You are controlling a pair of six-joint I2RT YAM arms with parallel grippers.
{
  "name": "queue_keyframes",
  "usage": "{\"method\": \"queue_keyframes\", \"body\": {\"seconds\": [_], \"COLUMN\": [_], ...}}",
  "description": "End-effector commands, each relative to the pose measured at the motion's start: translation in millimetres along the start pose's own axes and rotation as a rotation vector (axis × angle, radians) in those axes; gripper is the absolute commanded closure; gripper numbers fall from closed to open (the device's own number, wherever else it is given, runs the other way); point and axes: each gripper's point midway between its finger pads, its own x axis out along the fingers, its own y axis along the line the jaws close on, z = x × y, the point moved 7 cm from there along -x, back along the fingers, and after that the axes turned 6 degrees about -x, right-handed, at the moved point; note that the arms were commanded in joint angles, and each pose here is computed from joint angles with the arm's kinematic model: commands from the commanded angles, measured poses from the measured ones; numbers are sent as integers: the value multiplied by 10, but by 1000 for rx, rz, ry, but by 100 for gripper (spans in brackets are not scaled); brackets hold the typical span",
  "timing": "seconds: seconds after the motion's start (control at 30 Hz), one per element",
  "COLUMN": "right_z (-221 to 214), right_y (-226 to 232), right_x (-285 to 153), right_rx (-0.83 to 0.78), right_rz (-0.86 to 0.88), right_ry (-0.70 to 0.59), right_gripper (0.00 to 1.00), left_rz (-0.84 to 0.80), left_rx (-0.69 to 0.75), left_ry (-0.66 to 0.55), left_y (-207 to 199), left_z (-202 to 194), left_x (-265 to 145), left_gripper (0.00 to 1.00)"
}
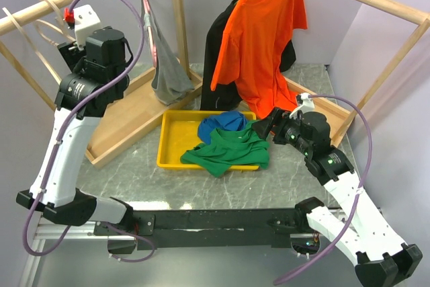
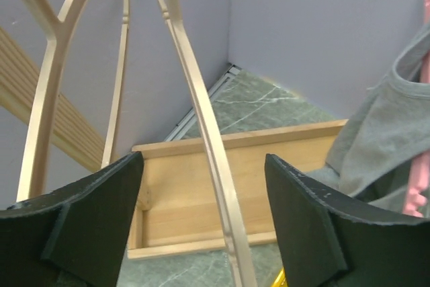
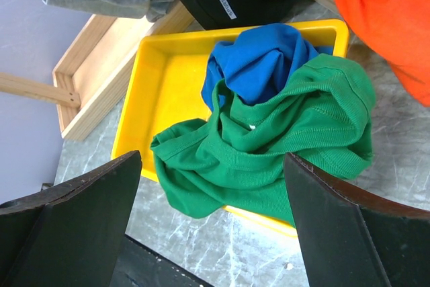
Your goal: Place the tank top on the hanger
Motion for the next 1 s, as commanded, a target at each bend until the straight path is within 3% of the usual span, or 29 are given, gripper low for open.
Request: {"method": "queue_keyframes", "body": {"seconds": [0.0,0.53,0.63,0.8,0.97], "right_z": [-4,29,34,24,20], "right_y": [13,15,3,-3,-12], "right_x": [-6,-17,-16,2,14], "right_rx": [-18,-43,-46,-46,-45], "right_rz": [16,8,0,0,-5], "right_ry": [-3,-7,-13,-8,-9], "right_gripper": [6,6,6,6,6], "left_rz": [-19,36,42,34,7], "left_rx": [-29,-31,-27,-29,-56], "left_ry": [4,-21,-32,-38,-52], "left_y": [56,55,48,31,69], "left_z": [14,-27,46,114,242], "left_x": [16,180,179,173,102], "left_gripper": [28,57,67,95,99]}}
